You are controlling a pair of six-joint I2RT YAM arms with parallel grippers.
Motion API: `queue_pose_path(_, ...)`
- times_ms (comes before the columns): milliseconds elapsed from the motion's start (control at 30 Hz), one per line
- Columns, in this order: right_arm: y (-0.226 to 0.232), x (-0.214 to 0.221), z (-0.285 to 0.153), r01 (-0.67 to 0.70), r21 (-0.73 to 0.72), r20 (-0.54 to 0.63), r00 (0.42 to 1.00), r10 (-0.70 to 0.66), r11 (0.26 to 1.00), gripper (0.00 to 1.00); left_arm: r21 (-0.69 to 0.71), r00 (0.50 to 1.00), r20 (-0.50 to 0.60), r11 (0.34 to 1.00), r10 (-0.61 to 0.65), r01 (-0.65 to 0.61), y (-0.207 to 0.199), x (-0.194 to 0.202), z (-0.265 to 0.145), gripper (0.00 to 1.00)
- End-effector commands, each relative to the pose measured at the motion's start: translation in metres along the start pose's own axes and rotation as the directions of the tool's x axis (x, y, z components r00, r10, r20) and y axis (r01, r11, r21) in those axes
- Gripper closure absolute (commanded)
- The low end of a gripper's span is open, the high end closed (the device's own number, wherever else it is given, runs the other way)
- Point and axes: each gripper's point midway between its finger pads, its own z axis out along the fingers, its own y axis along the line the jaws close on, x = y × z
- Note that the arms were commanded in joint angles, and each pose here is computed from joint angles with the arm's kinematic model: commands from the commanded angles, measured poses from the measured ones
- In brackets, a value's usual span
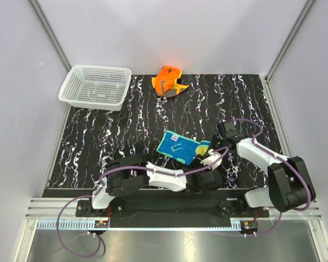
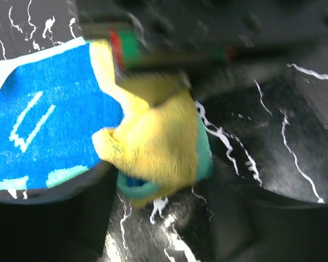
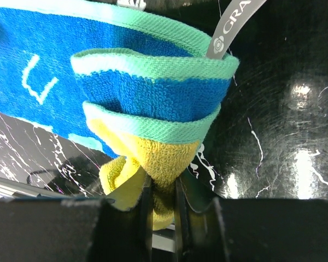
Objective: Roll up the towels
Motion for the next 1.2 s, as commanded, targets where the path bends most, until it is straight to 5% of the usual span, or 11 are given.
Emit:
queue_pose_path(0,0.008,0.010,-0.005,0.008,-0.044,-0.025,1.000,-0.009,0.999,0.89,0.009,0.997,0.029,0.997,-0.075,0.075,-0.003,-0.012,0.008,0.51)
queue_pose_path(33,0.009,0.011,-0.004,0.006,-0.048,-0.029,1.000,-0.007,0.999,0.89,0.003,0.996,0.023,0.997,-0.081,0.081,0.000,-0.011,0.011,0.60)
queue_pose_path(67,0.009,0.013,-0.004,0.000,-0.050,-0.036,0.999,-0.002,0.999,0.90,0.000,0.996,0.018,0.996,-0.084,0.084,0.001,-0.009,0.012,0.79)
queue_pose_path(167,0.011,0.018,-0.006,0.000,-0.062,-0.046,0.999,-0.002,0.998,0.89,0.005,0.995,0.010,0.995,-0.098,0.098,0.004,-0.008,0.013,1.00)
queue_pose_path(367,0.014,0.010,-0.011,0.012,-0.051,-0.019,1.000,-0.013,0.999,0.82,0.069,0.990,0.005,0.988,-0.138,0.137,0.003,-0.010,0.005,1.00)
queue_pose_path(633,0.016,-0.011,-0.028,0.054,0.020,0.048,0.997,-0.055,0.998,0.21,0.172,0.966,-0.055,0.951,-0.252,0.258,0.007,-0.008,-0.004,1.00)
queue_pose_path(933,0.010,-0.037,-0.063,0.075,0.124,0.166,0.981,-0.095,0.989,0.07,0.294,0.904,-0.153,0.855,-0.400,0.428,0.000,-0.012,-0.014,1.00)
queue_pose_path(1167,0.026,-0.047,-0.077,0.046,-0.013,0.229,0.973,-0.042,0.999,0.06,0.391,0.762,-0.299,0.655,-0.574,0.647,0.005,-0.023,-0.023,1.00)
